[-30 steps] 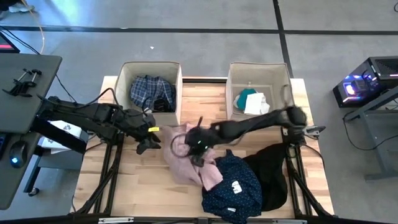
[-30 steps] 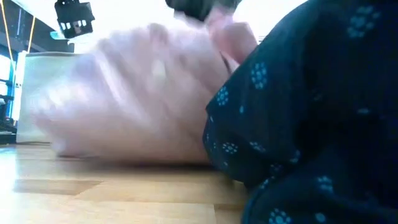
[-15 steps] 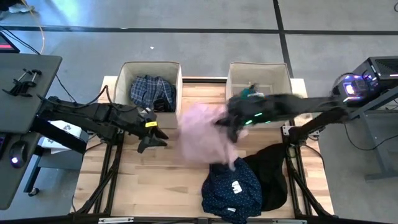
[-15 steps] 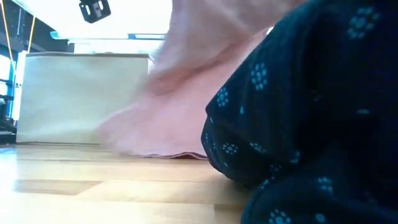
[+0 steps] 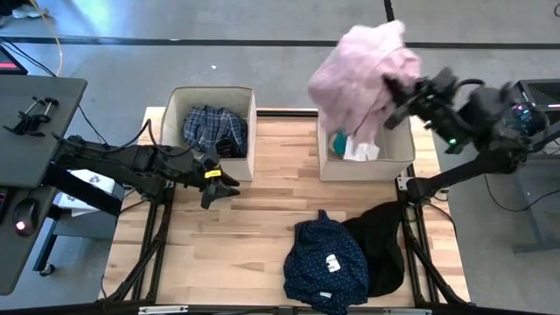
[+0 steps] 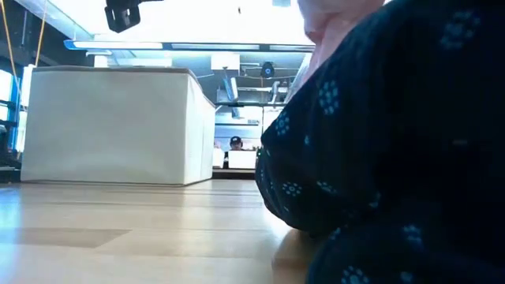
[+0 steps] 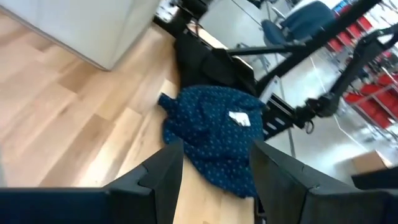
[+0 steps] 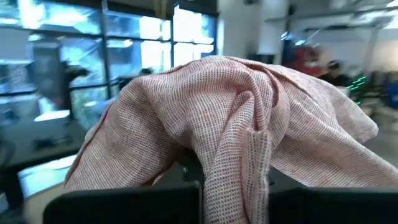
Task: Sort clothes
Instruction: Put the pink cloth into the right laundry organizer
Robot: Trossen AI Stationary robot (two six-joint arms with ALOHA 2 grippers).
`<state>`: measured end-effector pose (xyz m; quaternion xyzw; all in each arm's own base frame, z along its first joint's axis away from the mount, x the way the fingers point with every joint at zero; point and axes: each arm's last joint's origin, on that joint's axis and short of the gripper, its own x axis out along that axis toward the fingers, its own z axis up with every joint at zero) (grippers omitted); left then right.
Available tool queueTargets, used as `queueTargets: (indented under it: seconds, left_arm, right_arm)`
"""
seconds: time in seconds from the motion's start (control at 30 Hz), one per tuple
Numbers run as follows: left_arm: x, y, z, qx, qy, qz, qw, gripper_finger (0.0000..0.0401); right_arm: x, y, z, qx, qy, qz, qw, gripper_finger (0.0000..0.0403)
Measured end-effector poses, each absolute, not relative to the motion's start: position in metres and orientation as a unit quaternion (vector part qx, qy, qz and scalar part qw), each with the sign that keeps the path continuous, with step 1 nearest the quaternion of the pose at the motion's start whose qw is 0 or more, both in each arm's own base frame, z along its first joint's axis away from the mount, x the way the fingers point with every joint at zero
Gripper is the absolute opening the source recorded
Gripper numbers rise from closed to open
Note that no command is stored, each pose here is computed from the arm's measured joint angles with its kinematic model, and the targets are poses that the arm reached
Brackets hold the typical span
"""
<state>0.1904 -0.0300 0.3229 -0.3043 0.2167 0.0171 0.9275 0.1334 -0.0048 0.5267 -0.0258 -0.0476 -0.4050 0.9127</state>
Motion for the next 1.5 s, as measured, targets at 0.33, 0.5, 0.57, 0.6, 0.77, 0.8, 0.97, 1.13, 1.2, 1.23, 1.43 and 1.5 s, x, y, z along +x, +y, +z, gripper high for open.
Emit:
queueTargets:
  seconds: [0.33, 0.5, 0.57, 0.6, 0.77, 0.8, 0.97, 1.13, 1.2, 1.23, 1.43, 1.5]
  left_arm:
    - [0.192, -0.024, 0.326, -0.292, 0.169, 0.093, 0.937, 0.0172]
    - [0.194, -0.017, 0.33, -0.294, 0.145, 0.107, 0.939, 0.0172]
    - [0.195, -0.014, 0.33, -0.296, 0.139, 0.113, 0.938, 0.0172]
    - [0.195, -0.013, 0.331, -0.296, 0.137, 0.116, 0.938, 0.0172]
    - [0.196, -0.009, 0.333, -0.3, 0.122, 0.122, 0.938, 0.0172]
    - [0.196, -0.008, 0.333, -0.3, 0.122, 0.124, 0.938, 0.0172]
    - [0.196, -0.006, 0.333, -0.304, 0.119, 0.129, 0.936, 0.0172]
    - [0.196, -0.004, 0.333, -0.305, 0.118, 0.133, 0.935, 0.0172]
    - [0.196, -0.004, 0.333, -0.306, 0.118, 0.133, 0.935, 0.0172]
    - [0.196, -0.004, 0.333, -0.307, 0.118, 0.133, 0.935, 0.0172]
    - [0.196, -0.005, 0.333, -0.319, 0.118, 0.132, 0.931, 0.0172]
    - [0.196, -0.006, 0.333, -0.32, 0.12, 0.126, 0.931, 0.0172]
  right_arm:
    - [0.085, -0.014, 0.498, 0.083, 0.0, -0.456, 0.886, 0.002]
    - [0.068, -0.018, 0.457, 0.165, 0.064, -0.526, 0.832, 0.002]
    - [0.065, -0.019, 0.444, 0.195, 0.067, -0.553, 0.807, 0.002]
    - [0.066, -0.02, 0.439, 0.208, 0.062, -0.563, 0.797, 0.002]
    - [0.073, -0.024, 0.424, 0.228, 0.066, -0.591, 0.771, 0.002]
    - [0.076, -0.025, 0.421, 0.234, 0.078, -0.591, 0.768, 0.002]
    - [0.089, -0.035, 0.407, 0.255, 0.163, -0.591, 0.748, 0.002]
    - [0.107, -0.059, 0.398, 0.266, 0.216, -0.57, 0.747, 0.002]
    - [0.116, -0.075, 0.393, 0.273, 0.24, -0.543, 0.757, 0.002]
    - [0.12, -0.084, 0.39, 0.278, 0.253, -0.528, 0.762, 0.002]
    - [0.135, -0.145, 0.349, 0.315, 0.357, -0.437, 0.763, 0.0021]
    - [0.136, -0.161, 0.329, 0.335, 0.39, -0.41, 0.753, 0.0021]
